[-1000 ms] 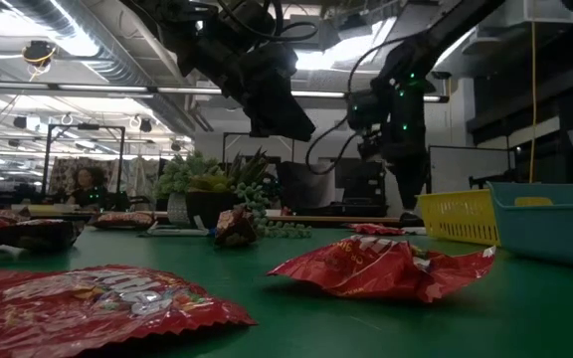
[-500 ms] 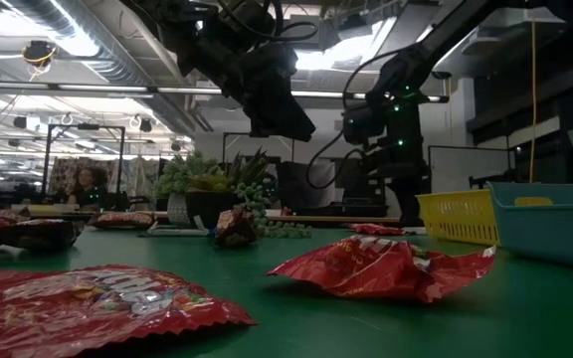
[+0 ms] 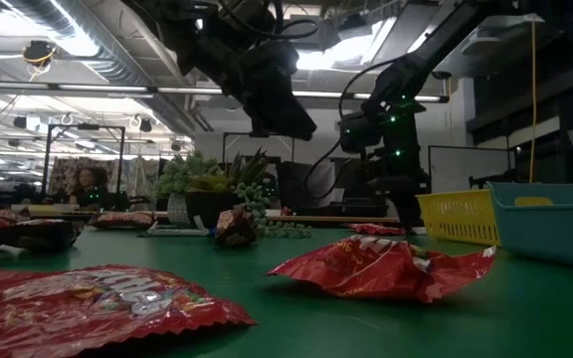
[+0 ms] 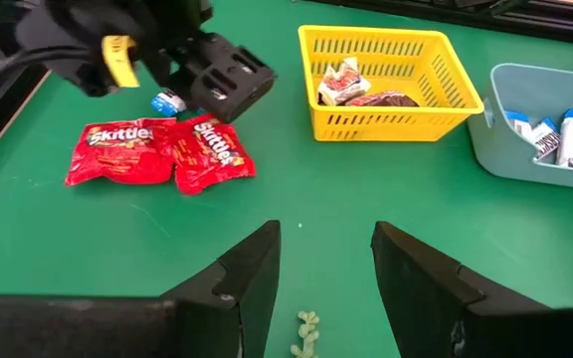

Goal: Sort candy
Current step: Put the white chocolate into the blue bin

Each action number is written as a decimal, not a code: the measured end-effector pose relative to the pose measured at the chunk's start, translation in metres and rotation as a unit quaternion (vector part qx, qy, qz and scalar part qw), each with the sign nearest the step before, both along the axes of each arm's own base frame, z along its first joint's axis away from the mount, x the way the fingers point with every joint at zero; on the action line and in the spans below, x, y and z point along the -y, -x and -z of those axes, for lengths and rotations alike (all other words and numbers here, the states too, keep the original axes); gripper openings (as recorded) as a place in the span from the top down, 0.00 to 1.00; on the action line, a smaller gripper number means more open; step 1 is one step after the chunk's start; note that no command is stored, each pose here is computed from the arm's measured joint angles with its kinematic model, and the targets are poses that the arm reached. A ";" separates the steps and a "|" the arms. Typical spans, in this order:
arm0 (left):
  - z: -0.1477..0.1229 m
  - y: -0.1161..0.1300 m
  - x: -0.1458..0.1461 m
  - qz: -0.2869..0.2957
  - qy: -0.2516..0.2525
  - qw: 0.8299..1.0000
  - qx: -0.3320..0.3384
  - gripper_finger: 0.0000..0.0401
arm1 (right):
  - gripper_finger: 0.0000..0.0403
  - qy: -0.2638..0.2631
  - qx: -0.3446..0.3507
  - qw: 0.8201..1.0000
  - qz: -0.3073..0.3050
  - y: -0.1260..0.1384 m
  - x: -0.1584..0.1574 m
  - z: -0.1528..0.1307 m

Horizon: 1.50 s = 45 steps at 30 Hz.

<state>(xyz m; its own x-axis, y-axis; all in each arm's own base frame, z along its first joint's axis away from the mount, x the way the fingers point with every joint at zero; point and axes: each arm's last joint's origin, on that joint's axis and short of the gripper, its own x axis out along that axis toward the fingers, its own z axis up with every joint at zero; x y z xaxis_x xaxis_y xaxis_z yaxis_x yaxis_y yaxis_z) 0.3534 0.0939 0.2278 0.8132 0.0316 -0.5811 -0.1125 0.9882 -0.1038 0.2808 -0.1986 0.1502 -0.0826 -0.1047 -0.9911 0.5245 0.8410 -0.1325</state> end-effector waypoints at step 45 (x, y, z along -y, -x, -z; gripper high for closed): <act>-0.001 -0.004 0.016 0.030 -0.012 0.999 0.004 0.61 | 0.76 -0.013 -0.013 0.999 -0.030 0.001 0.004 0.009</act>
<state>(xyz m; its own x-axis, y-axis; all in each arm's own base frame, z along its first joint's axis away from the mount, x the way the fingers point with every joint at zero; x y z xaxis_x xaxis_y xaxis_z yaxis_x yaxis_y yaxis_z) 0.3577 0.0779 0.2284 0.8181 -0.0042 -0.5751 -0.0517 0.9954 -0.0809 0.2798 -0.2030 0.1413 -0.1021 -0.0846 -0.9912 0.4704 0.8738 -0.1230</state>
